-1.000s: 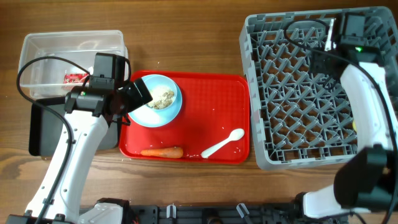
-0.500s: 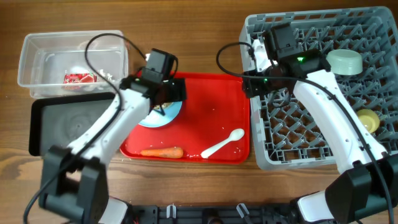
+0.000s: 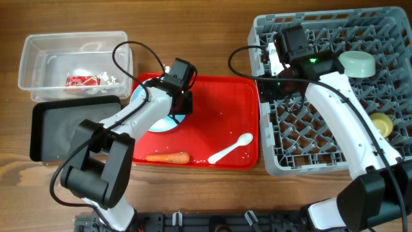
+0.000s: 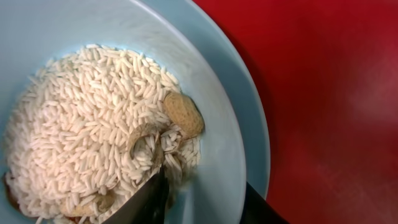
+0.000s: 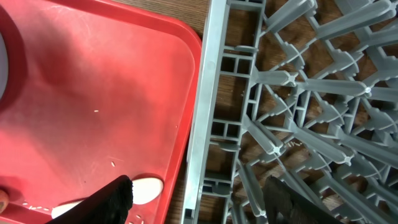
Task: Sort waste into correct bins and load items into the dishwasher rack
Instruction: 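Grasp the light-blue bowl of rice with the left gripper, then tip the rice and peanuts onto the black tray with the left gripper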
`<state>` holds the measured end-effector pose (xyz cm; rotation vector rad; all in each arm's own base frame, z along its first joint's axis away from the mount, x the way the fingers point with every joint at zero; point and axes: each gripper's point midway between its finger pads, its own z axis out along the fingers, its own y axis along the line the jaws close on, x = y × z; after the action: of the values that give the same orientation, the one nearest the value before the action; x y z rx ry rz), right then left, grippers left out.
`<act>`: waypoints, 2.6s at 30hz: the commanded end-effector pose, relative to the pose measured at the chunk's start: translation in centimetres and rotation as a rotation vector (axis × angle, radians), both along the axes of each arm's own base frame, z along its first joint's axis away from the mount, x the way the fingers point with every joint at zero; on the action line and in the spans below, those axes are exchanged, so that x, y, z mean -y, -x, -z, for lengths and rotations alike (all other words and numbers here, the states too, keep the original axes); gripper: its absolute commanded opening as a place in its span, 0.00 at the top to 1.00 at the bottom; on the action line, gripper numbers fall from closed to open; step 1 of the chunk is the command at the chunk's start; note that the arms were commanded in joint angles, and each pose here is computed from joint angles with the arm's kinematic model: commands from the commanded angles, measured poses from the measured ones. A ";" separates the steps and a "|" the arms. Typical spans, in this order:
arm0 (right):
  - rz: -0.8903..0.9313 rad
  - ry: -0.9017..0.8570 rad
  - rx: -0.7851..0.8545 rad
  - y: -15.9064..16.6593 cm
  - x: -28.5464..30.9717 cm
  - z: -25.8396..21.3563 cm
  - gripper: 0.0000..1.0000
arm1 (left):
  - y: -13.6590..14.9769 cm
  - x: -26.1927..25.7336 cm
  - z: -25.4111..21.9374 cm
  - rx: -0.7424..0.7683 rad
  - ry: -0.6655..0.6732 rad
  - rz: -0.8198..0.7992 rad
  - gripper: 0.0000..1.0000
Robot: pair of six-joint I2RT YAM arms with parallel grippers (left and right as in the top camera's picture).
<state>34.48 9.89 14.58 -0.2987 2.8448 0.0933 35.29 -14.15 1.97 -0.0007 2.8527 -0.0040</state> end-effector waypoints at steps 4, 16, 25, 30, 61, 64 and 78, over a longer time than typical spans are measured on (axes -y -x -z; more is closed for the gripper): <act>0.024 0.012 0.000 0.0 0.4 0.0 0.30 | 0.3 -0.1 0.0 -0.005 -0.034 0.004 0.91; 0.023 0.017 -0.014 0.4 0.5 0.1 0.30 | 1.8 -2.6 -5.6 0.055 -0.069 -0.074 0.96; 0.134 -0.004 0.067 0.6 4.5 -3.3 0.32 | 3.4 -12.5 -12.4 0.095 0.169 -0.405 0.96; 0.183 -0.002 0.068 0.9 6.2 -3.7 0.32 | 3.5 -18.9 -12.6 0.102 0.324 -0.531 0.96; 0.181 0.000 0.064 1.0 6.2 -3.7 0.32 | 4.9 -25.2 -13.5 0.422 1.408 -0.487 0.96; 0.181 0.000 0.064 1.0 6.2 -3.7 0.32 | 4.7 -25.2 -14.2 0.450 1.447 -0.480 0.96; 0.181 0.002 0.060 1.1 6.3 -3.6 0.32 | 4.6 -25.2 -13.2 0.356 1.448 -0.558 0.96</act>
<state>33.55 3.98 17.81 -0.0630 2.8079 0.0656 30.95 11.43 15.42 -0.8836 1.8094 -1.6167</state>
